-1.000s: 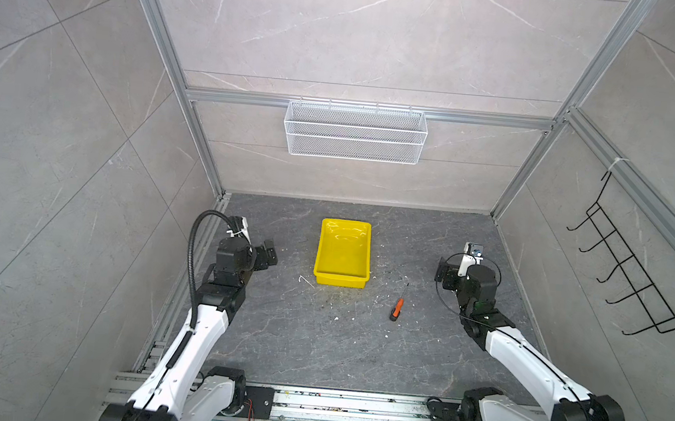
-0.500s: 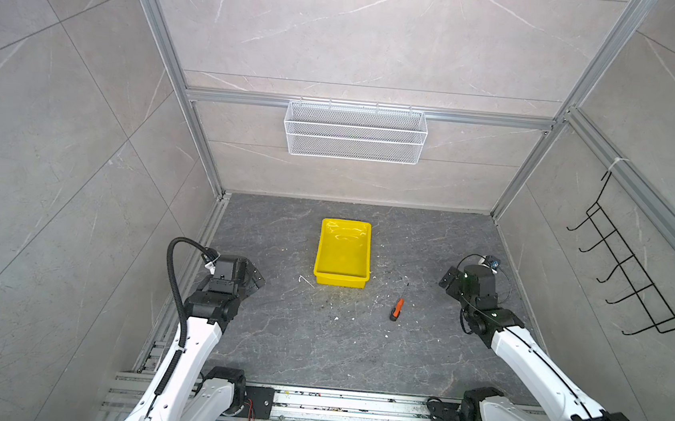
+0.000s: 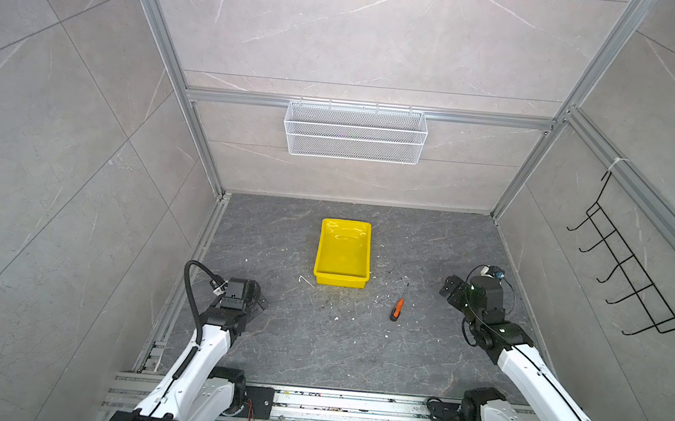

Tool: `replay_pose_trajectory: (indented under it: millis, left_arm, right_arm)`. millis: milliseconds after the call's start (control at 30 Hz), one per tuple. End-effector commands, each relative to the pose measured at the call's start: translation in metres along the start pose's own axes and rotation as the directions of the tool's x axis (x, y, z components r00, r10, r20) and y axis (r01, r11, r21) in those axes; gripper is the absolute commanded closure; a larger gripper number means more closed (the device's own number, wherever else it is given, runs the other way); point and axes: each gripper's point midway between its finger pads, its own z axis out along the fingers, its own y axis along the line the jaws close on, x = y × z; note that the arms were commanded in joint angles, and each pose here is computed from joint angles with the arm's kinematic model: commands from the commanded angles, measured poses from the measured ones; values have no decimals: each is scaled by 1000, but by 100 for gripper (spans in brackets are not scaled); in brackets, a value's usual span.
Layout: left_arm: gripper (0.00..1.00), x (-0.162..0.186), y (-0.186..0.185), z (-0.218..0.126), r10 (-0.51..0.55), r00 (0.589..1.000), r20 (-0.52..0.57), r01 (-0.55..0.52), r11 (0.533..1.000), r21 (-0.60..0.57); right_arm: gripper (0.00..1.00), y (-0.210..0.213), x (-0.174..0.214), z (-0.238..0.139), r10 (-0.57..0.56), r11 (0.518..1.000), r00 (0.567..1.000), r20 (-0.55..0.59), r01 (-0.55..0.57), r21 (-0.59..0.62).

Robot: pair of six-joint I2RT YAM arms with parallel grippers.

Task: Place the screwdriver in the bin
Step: 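Move the right gripper over the orange-handled screwdriver while the left arm lifts slightly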

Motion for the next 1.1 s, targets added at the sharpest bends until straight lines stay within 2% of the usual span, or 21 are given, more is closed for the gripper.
replay_pose_trajectory:
  millis: [0, 33, 67, 233, 300, 367, 433, 500, 533, 667, 800, 833, 1067]
  left_arm:
    - [0, -18, -32, -2, 64, 994, 92, -74, 992, 103]
    - [0, -17, -33, -3, 74, 992, 98, -84, 991, 103]
    - [0, -17, -34, -3, 77, 992, 99, -88, 990, 110]
    - [0, -11, -43, 1, 85, 993, 87, -98, 982, 162]
    - [0, -9, -45, 0, 108, 992, 60, -116, 981, 156]
    - [0, -9, -46, 0, 124, 991, 45, -130, 980, 151]
    - [0, -7, -48, 1, 125, 991, 37, -130, 979, 160]
    - [0, -6, -50, 2, 127, 991, 30, -130, 977, 169]
    - [0, -4, -50, 3, 131, 991, 22, -133, 977, 169]
    - [0, -2, -51, 3, 143, 990, 1, -141, 976, 164]
    - [0, -2, -50, 3, 146, 989, -10, -143, 978, 154]
    - [0, -1, -50, 4, 146, 989, -11, -143, 978, 153]
    - [0, 2, -55, 5, 162, 986, -32, -155, 973, 171]
  right_arm:
    - [5, -30, -10, -13, -41, 988, 997, 58, 32, 149]
    - [6, -32, -10, -17, -40, 989, 998, 55, 31, 148]
    - [3, -28, -11, -23, -34, 992, 999, 43, 28, 125]
    - [1, 11, -1, -36, -45, 994, 997, -67, 38, -99]
    - [1, 25, 11, -38, -33, 988, 985, -168, 7, -154]
    - [1, 50, 32, -39, 11, 963, 949, -315, -94, -251]
    - [1, 77, 59, -38, 70, 917, 885, -460, -239, -320]
    - [3, 91, 81, -39, 84, 900, 842, -532, -293, -322]
    - [4, 96, 88, -40, 82, 903, 835, -545, -293, -314]
    - [8, 105, 102, -39, 2, 952, 853, -522, -161, -259]
    - [32, 111, 129, -18, -45, 977, 835, -549, -79, -199]
    - [34, 111, 134, -14, -45, 981, 829, -557, -69, -181]
    - [44, 121, 152, 10, -82, 992, 831, -550, 17, -123]
